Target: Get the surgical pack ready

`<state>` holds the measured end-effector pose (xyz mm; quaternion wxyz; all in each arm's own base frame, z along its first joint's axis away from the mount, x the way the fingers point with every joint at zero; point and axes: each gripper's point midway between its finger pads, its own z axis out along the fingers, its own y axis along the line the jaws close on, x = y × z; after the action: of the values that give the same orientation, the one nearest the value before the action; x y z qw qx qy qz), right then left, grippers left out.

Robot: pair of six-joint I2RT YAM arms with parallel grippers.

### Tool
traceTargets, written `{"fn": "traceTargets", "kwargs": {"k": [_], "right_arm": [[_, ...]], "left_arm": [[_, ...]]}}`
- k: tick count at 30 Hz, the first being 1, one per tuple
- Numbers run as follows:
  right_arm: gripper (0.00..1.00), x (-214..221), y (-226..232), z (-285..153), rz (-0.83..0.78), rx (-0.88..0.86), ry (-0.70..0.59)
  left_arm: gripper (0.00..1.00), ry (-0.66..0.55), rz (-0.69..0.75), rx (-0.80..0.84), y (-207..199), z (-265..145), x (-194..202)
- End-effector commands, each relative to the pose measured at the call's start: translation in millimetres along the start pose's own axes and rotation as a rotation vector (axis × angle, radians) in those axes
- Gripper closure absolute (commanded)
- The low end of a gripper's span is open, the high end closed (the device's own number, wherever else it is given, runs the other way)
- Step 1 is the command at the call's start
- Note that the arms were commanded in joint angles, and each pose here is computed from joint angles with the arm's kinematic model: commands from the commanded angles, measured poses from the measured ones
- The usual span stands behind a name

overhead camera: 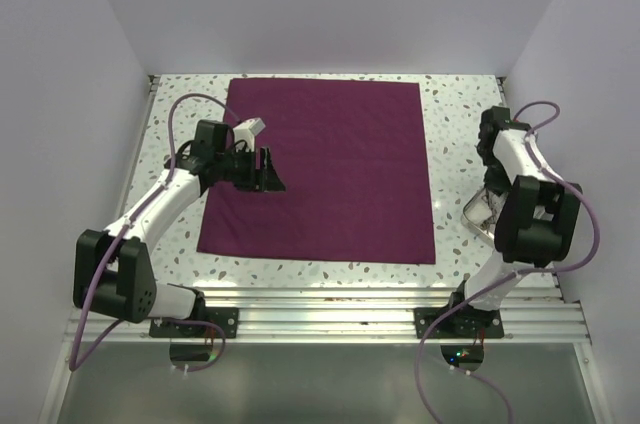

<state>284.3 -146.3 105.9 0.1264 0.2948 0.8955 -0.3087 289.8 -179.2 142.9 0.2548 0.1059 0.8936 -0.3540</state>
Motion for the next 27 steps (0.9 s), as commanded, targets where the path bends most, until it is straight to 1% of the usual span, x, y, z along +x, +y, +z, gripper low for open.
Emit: {"fn": "traceTargets", "kwargs": {"k": [1,3,4,5,7,8,10,13,15,16,18,19,21,22,24,25,27], "right_arm": [[0.57,-19,-20,11,-0.030,0.161,-0.032],[0.45,-13,-13,15,-0.043,0.142,0.029],[0.37,-11,-11,14,-0.014,0.136,0.043],[0.31,-9,-10,13,-0.010,0.125,0.048],[0.24,-5,-13,8,0.007,0.107,0.046],[0.24,-4,-17,8,0.018,0.104,0.047],[0.25,-1,-28,4,0.036,0.112,0.045],[0.31,7,-52,13,0.093,0.145,0.074],[0.33,13,-57,22,0.117,0.128,0.100],[0.36,16,-60,27,0.145,0.104,0.124],[0.40,25,-60,35,0.152,0.080,0.148],[0.41,35,-59,40,0.159,0.064,0.180],[0.42,40,-62,49,0.182,0.051,0.196],[0.42,47,-54,53,0.188,0.003,0.218],[0.42,47,-45,60,0.213,-0.062,0.219],[0.43,50,-37,63,0.210,-0.095,0.239],[0.44,51,-33,68,0.216,-0.111,0.252]], "left_arm": [[0.36,-0.008,0.029,0.024,-5,-1,-3],[0.36,-0.008,0.032,0.020,-4,-2,-3],[0.36,-0.002,0.031,0.023,-4,-1,-2],[0.36,0.003,0.028,0.026,-4,-1,-1],[0.36,0.002,0.027,0.033,-4,1,-1],[0.36,0.009,0.022,0.036,-4,2,0],[0.36,0.011,0.025,0.045,-4,4,0],[0.36,0.022,0.024,0.052,-3,8,0],[0.36,0.026,0.023,0.067,-5,8,-2],[0.37,0.031,0.020,0.071,-5,10,-2],[0.37,0.032,0.016,0.081,-7,10,-3],[0.37,0.037,0.011,0.082,-6,11,-2],[0.37,0.039,0.009,0.081,-6,11,-1],[0.37,0.041,0.008,0.083,-6,11,-1],[0.37,0.044,0.005,0.080,-5,11,1],[0.37,0.043,0.006,0.079,-5,11,1],[0.37,0.049,0.000,0.078,-5,12,2]]}}
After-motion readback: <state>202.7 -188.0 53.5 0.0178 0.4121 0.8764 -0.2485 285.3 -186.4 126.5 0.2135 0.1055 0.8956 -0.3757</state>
